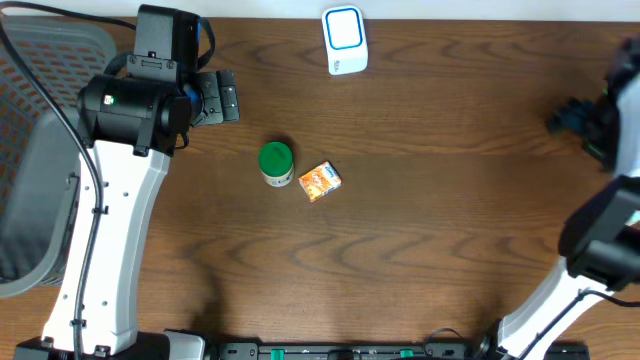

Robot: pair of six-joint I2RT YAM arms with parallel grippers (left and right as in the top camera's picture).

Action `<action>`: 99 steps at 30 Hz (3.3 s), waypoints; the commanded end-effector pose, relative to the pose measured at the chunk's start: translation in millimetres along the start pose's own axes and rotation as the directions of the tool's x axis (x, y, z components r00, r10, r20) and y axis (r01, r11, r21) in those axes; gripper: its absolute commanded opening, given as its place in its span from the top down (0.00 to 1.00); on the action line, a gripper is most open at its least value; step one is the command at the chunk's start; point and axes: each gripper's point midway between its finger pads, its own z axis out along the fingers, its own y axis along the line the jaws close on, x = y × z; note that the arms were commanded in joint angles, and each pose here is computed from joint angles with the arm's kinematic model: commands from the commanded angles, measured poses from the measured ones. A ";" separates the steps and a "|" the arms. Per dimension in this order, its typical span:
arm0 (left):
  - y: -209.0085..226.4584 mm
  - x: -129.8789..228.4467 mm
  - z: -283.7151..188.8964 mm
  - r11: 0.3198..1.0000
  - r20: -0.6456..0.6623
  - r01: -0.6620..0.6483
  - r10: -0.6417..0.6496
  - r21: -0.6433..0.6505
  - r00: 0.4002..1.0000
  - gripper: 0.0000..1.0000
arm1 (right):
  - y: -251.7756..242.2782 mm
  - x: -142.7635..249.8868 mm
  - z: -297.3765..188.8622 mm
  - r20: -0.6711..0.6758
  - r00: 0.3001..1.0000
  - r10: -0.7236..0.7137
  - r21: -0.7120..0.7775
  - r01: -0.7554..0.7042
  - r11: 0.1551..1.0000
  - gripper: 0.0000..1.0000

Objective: Scan the item barcode
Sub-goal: 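Carry the wipes pack to the right table edge and release it, then reach the right gripper to the orange snack pack and grasp it, then lift the orange pack and carry it up to the scanner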

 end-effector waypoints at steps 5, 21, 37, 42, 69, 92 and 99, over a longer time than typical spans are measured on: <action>4.4 -0.9 0.7 1.000 0.000 0.001 -0.001 -0.019 1.000 0.02 | 155.5 92.5 -7.5 0.073 0.817 -0.572 -0.245 0.570 0.784 0.01; 4.4 -0.9 0.7 1.000 0.000 0.001 -0.001 -0.019 1.000 0.02 | 283.5 284.9 -13.3 0.256 0.309 -0.916 -0.329 0.919 0.218 0.01; 4.4 -0.9 0.7 1.000 0.000 0.001 -0.001 -0.019 1.000 0.02 | 297.0 362.0 40.2 0.144 0.227 -0.963 -0.312 0.934 0.174 0.01; 4.4 -0.9 0.7 1.000 0.000 0.001 -0.001 -0.019 1.000 0.02 | 297.0 360.5 52.2 0.135 0.213 -0.968 -0.254 0.951 0.174 0.01; 4.4 -0.9 0.7 1.000 0.000 0.001 -0.001 -0.019 1.000 0.02 | 251.8 339.1 7.0 -0.216 0.475 -0.853 -0.342 0.782 0.521 0.46; 4.4 -0.9 0.7 1.000 0.000 0.001 -0.001 -0.019 1.000 0.02 | 200.1 350.6 -22.2 -0.530 0.442 -0.724 -0.425 0.601 0.677 0.47; 4.4 -0.9 0.7 1.000 0.000 0.001 -0.001 -0.019 1.000 0.02 | 228.0 326.3 -5.5 -0.375 0.490 -0.787 -0.462 0.637 0.617 0.59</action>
